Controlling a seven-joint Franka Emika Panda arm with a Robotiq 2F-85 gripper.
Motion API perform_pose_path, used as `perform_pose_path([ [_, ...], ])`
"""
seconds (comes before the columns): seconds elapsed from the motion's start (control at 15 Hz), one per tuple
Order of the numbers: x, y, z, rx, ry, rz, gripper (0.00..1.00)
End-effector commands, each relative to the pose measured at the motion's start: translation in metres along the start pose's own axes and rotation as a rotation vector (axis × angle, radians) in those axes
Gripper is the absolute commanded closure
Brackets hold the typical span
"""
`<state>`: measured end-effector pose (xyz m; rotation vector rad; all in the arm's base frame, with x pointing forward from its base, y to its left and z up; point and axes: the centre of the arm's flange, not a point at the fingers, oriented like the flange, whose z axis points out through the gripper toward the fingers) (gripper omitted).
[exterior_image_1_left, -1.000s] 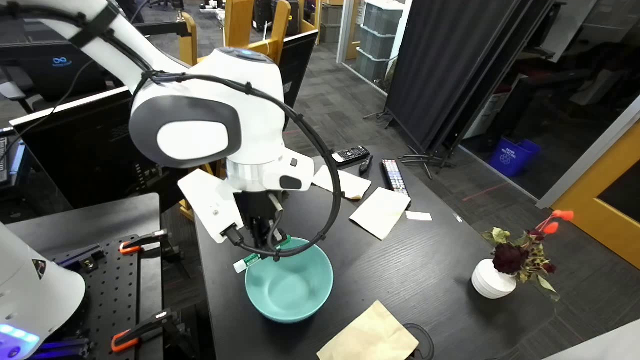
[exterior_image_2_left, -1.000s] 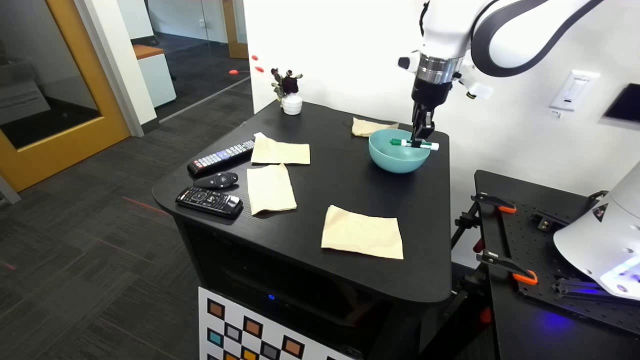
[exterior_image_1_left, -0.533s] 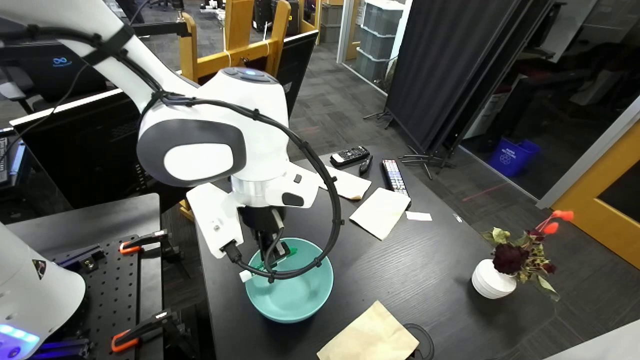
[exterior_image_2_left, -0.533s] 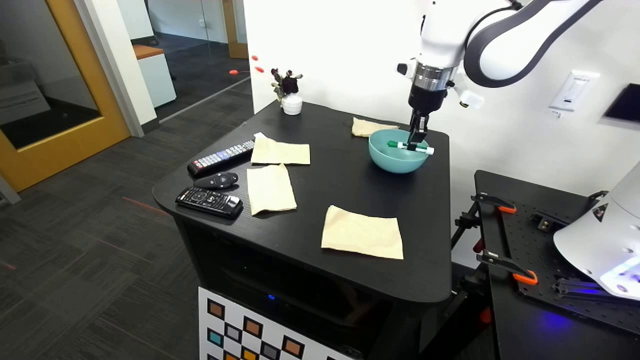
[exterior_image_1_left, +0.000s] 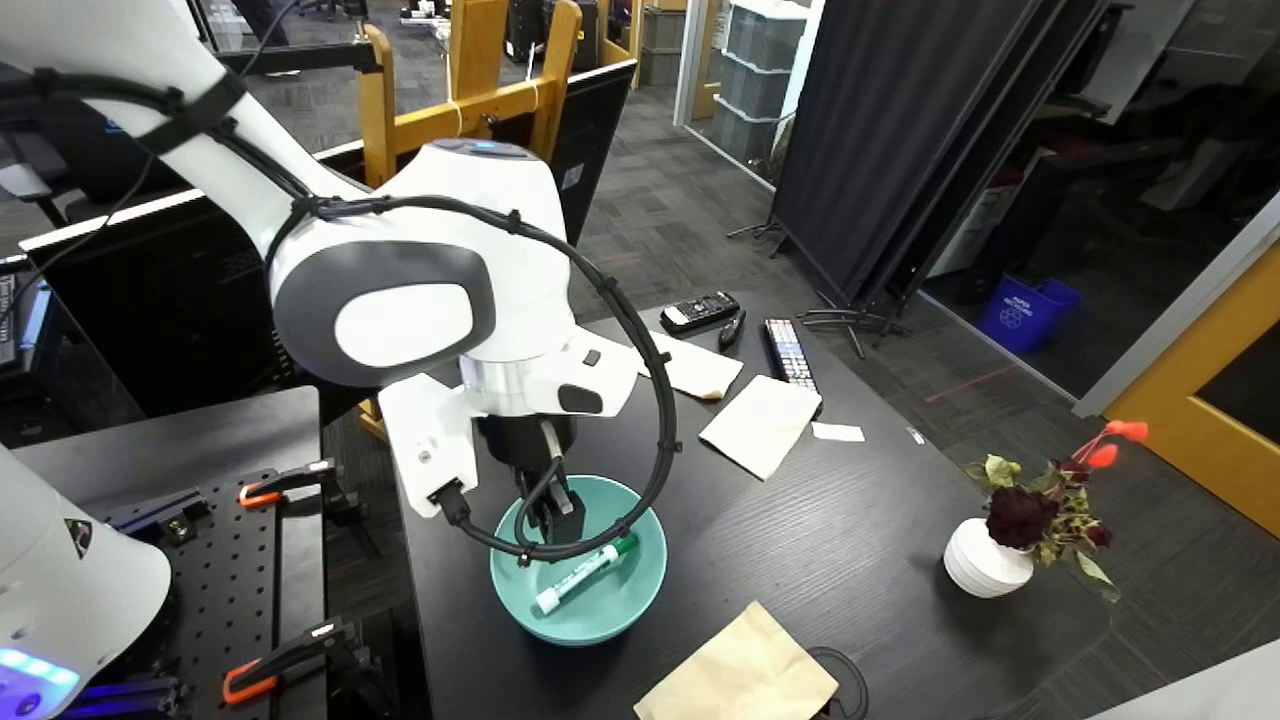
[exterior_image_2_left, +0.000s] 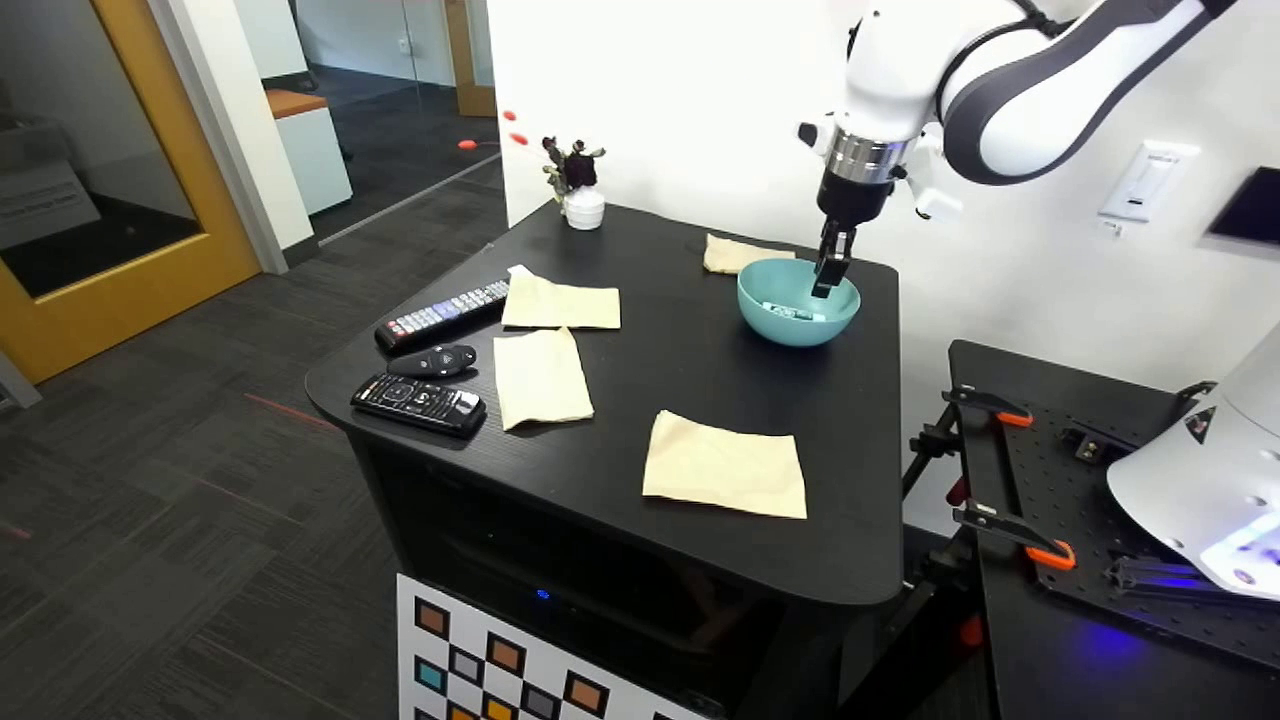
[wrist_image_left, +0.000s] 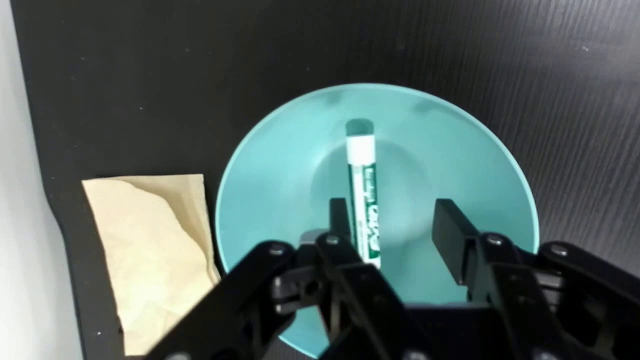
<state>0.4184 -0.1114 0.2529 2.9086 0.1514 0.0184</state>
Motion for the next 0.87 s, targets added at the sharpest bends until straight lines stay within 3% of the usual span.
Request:
perform_pose_path([
  [0.0,-0.014,-0.001,-0.009,-0.052,0.037,0.029,0.19],
  [0.2,-0.016,0.000,-0.018,-0.079,0.053,0.036,0.01],
  [0.8,-0.007,0.000,-0.025,-0.081,0.059,0.020,0.00],
])
